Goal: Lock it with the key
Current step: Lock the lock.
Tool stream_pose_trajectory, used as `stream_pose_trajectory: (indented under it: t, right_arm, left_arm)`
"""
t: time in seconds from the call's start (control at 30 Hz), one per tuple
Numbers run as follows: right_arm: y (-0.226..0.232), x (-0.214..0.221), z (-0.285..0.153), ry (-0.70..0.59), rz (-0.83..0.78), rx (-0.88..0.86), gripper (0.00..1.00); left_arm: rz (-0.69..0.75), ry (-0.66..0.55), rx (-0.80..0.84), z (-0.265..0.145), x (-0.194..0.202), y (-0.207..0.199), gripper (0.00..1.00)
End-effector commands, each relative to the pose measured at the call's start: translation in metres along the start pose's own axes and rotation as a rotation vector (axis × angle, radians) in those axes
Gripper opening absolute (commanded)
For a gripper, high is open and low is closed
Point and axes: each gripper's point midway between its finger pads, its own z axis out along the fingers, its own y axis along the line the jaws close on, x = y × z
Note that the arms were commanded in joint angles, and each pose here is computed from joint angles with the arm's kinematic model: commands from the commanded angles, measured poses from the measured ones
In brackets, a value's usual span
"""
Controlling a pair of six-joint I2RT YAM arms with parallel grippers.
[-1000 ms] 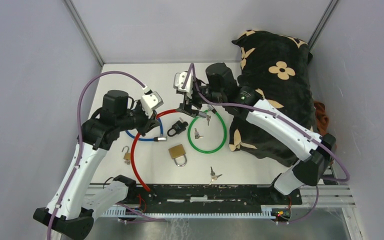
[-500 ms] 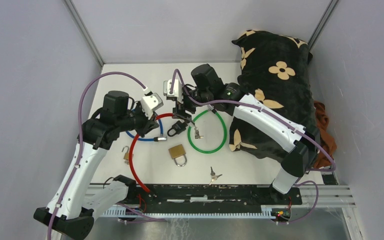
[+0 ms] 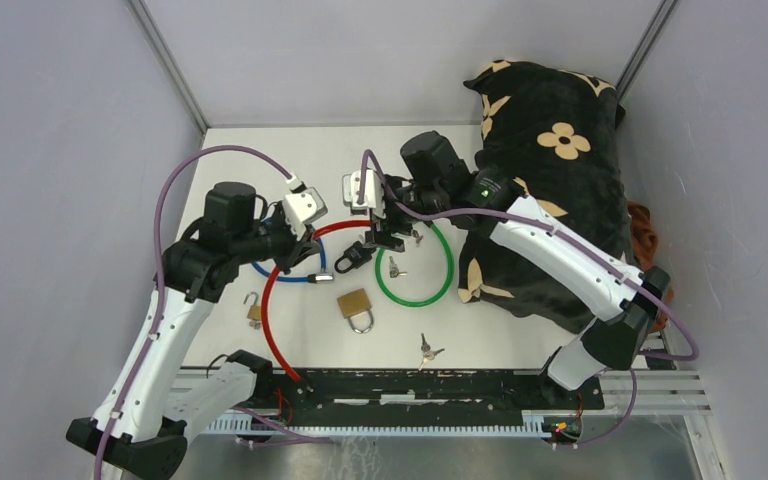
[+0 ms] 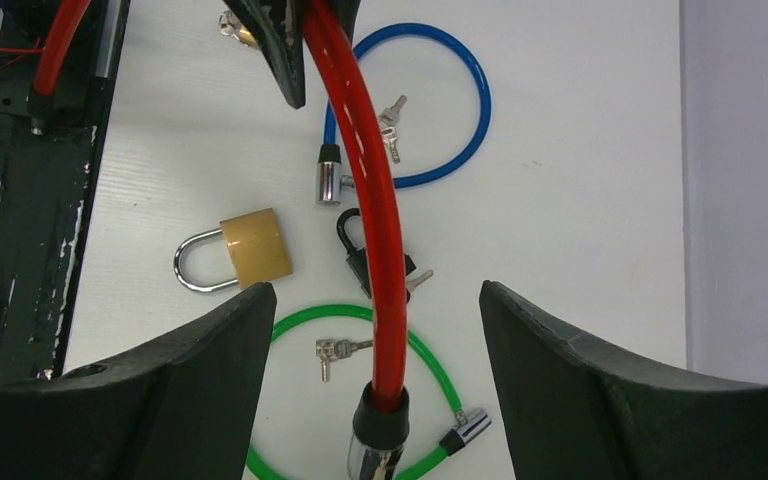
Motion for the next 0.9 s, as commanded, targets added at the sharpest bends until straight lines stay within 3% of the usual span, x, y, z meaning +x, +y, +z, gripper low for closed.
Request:
stream_pose_trajectory:
  t: [0.0,0.1,0.17,0.3,0.33,0.37,0.6,0.77,0.87]
  right_arm:
    - [-0.017,-0.018,0.015,-0.070,-0.022,0.030,0.81]
    - [-0.026,-0.010,0.033,-0.040,-0.011,0.020,0.76]
    - [-0.025,-0.001,0.044,-0.017,0.005,-0.006,0.66]
    - [-0.021,0.002,0.047,-0.015,0.054,-0.026,0.13]
    - [-0.023,0.002,0.044,-0.030,0.074,-0.013,0.05]
    - [-0.027,-0.002,0.036,-0.057,0.097,0.013,0.00]
    - [-0.056,-0.022,-0.059,-0.399,0.226,0.182,0.00]
    - [-0.089,-0.008,-0.121,-0.536,0.396,0.372,0.00]
    - [-0.091,-0.009,-0.154,-0.738,0.525,0.384,0.00]
  left_arm:
    - [0.082,-0.101,0.033,-0.001,-0.021,-0.004,0.02]
    - [0.104,-0.115,0.043,-0.005,-0.023,-0.008,0.02]
    - [0.096,-0.119,0.044,-0.006,-0.024,-0.009,0.02]
    - [0.063,-0.132,0.060,-0.006,-0.027,-0.013,0.02]
    - [0.050,-0.133,0.059,-0.005,-0.026,-0.013,0.03]
    - [0.027,-0.133,0.054,-0.004,-0.025,-0.013,0.13]
    - [-0.079,-0.127,-0.032,-0.003,-0.013,-0.005,0.59]
    - [-0.021,-0.449,-0.059,-0.053,-0.104,-0.008,0.86]
    - [-0.003,-0.520,0.023,-0.072,-0.131,-0.025,0.88]
